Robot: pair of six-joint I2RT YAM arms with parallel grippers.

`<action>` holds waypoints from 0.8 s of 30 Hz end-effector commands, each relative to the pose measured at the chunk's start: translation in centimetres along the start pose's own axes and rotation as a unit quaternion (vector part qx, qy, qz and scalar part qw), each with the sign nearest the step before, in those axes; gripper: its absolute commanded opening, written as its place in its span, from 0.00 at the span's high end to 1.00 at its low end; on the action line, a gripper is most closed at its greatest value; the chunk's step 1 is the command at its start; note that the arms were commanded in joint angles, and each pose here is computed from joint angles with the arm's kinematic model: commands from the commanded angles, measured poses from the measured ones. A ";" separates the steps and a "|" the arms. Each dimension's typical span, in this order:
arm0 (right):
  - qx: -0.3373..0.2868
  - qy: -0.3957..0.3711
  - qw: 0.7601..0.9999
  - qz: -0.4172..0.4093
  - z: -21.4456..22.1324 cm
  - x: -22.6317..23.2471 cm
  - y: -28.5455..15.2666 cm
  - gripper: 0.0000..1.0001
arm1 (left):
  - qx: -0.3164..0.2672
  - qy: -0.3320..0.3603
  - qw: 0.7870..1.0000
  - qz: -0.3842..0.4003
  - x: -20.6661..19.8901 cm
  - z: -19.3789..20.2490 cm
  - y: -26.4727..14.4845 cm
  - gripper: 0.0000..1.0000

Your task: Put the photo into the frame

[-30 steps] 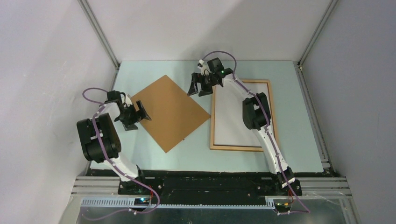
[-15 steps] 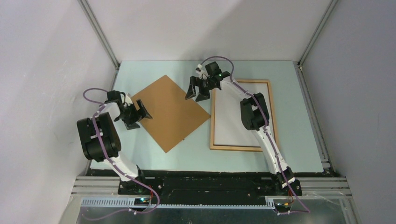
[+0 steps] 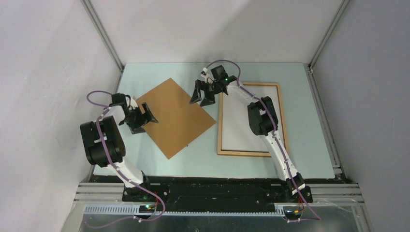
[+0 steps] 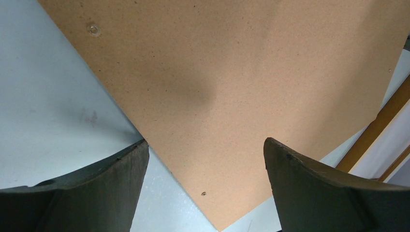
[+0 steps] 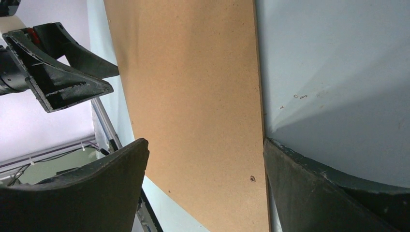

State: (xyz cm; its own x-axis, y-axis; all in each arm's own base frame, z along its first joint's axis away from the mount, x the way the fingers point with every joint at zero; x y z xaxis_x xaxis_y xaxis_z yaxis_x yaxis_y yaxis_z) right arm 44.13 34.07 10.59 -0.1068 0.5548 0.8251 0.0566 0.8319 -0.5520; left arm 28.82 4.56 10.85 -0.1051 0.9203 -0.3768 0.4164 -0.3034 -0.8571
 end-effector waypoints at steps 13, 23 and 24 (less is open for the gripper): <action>0.047 -0.024 0.993 -0.101 4.5 9.5 -3.7 0.12 | 0.014 0.034 0.999 0.023 -1.2 0.2 0.9 0.07; 0.029 -0.066 0.988 -0.136 7.7 14.6 -8.7 0.13 | 0.017 0.043 0.998 0.050 -1.4 -0.6 1.5 0.08; 0.025 -0.069 0.988 -0.134 7.8 14.6 -8.8 0.13 | 0.016 0.044 0.998 0.052 -1.4 -0.7 1.5 0.08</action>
State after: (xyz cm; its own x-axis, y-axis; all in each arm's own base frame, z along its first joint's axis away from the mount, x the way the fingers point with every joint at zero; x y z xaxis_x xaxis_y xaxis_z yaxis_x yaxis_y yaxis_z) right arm 38.39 32.89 20.79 -0.1274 0.4615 0.8780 0.0571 0.8871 -0.4580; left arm 29.28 4.51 11.00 -0.0766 0.9307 -0.3577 0.3962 -0.3008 -0.8675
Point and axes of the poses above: each gripper's point midway between its finger pads, its own y axis out along the fingers, its own x axis along the line the jaws close on, z = x × y, the point moved 9 cm from there along -y, back along the fingers, and after that the axes turned 15 degrees about y, right-handed, at the moved point
